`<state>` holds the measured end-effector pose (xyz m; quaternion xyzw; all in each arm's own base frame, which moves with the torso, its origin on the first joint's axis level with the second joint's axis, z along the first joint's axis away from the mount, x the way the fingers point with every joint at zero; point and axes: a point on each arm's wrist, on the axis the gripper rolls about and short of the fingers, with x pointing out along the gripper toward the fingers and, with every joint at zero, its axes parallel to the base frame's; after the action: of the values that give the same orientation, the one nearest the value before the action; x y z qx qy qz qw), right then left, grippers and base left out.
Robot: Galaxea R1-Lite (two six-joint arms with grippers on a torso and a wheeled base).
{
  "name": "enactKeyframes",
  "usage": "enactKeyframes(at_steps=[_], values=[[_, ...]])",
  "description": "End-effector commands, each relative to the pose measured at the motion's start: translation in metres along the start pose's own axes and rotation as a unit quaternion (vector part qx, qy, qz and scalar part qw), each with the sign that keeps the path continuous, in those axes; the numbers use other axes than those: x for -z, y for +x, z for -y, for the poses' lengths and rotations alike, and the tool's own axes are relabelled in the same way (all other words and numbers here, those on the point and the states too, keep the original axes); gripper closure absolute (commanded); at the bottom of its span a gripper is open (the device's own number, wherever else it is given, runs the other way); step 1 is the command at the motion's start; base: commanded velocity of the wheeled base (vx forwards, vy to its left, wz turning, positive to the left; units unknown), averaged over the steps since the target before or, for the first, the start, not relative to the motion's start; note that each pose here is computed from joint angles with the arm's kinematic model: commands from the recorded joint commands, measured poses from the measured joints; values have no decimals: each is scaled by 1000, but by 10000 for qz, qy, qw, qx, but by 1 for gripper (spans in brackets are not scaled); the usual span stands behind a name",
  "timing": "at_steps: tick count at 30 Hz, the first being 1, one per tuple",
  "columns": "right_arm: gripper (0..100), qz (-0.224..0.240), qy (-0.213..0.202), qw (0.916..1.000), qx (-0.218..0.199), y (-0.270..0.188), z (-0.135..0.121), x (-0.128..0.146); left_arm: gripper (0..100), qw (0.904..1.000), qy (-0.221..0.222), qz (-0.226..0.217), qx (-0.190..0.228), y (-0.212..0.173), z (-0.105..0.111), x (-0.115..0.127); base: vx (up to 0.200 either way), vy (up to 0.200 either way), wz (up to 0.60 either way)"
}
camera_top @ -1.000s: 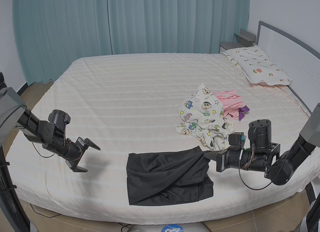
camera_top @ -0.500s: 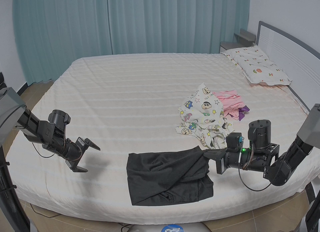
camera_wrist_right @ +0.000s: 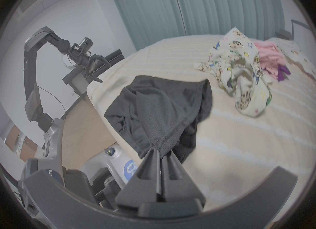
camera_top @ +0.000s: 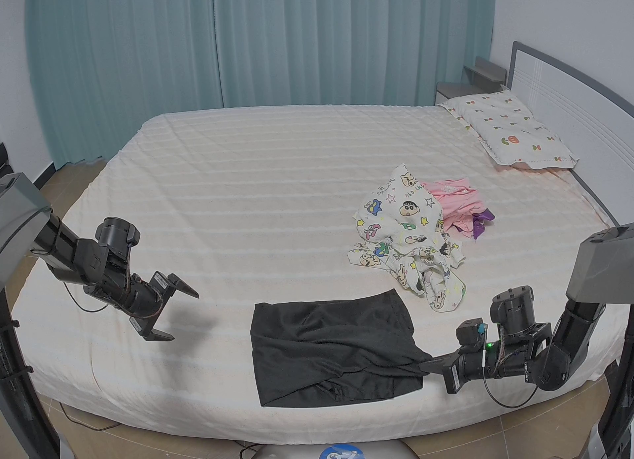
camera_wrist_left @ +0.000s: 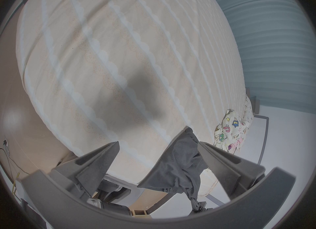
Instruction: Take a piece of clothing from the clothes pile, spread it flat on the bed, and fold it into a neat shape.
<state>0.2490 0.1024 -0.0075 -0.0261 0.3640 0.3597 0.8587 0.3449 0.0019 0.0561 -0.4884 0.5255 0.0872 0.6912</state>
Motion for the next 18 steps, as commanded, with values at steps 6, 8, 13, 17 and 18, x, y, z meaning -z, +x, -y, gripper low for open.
enactKeyframes(at_steps=[6,8,13,17,18], values=[[100,-502,425,9978,51,9,16,33,0,10000,-4,-1,0,0,0,0,0,0,0],[100,-577,431,9974,48,9,14,38,0,10000,3,-1,0,0,0,0,0,0,0],[0,-504,400,9979,46,14,14,47,0,10000,-4,-1,0,0,0,0,0,0,0],[0,-216,301,9993,45,11,13,42,0,10000,-4,-1,0,0,0,0,0,0,0],[0,126,274,9995,19,7,15,33,0,10000,3,-1,0,0,0,0,0,0,0]])
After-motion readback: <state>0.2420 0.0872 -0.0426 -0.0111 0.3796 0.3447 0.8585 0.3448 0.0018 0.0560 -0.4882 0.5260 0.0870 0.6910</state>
